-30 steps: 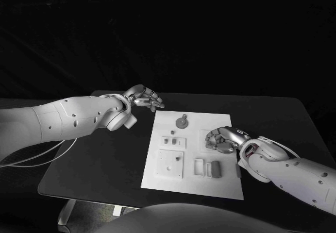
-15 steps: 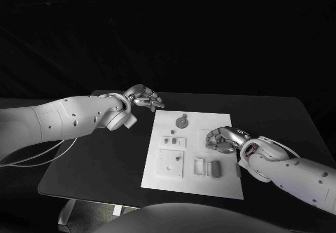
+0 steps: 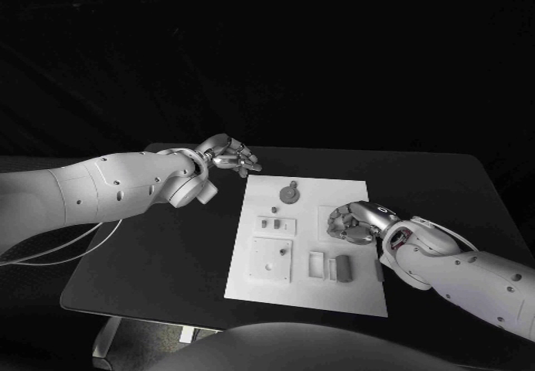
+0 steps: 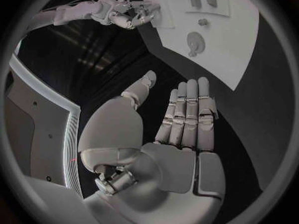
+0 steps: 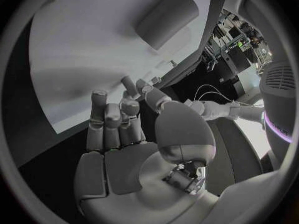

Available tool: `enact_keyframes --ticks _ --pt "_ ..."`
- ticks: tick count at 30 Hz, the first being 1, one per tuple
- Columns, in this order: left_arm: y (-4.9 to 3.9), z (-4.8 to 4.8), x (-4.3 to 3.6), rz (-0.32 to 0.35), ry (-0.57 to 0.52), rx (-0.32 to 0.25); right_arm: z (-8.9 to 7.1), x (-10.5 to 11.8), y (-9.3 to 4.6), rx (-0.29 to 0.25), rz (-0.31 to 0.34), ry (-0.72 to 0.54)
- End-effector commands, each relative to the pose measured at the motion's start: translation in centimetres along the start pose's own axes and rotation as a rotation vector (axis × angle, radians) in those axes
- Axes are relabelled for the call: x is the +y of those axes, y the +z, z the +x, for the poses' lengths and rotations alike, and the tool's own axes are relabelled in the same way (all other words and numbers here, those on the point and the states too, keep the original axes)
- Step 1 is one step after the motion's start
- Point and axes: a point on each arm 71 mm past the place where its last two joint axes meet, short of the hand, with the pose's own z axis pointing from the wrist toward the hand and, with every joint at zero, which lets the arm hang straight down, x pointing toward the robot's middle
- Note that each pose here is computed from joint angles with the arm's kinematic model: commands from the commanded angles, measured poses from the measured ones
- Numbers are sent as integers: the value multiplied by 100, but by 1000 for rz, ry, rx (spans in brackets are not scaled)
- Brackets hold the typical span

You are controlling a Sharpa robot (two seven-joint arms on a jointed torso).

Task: Assemble the parts on the task board

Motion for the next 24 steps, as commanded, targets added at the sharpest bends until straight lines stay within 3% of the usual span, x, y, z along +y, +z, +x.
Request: enact_keyframes --ticks 1,24 --pt "3 4 -20 9 0 0 10 19 0 7 -17 -8" --pt "0 -3 -16 10 1 -3 -8 41 -7 -23 -36 -39"
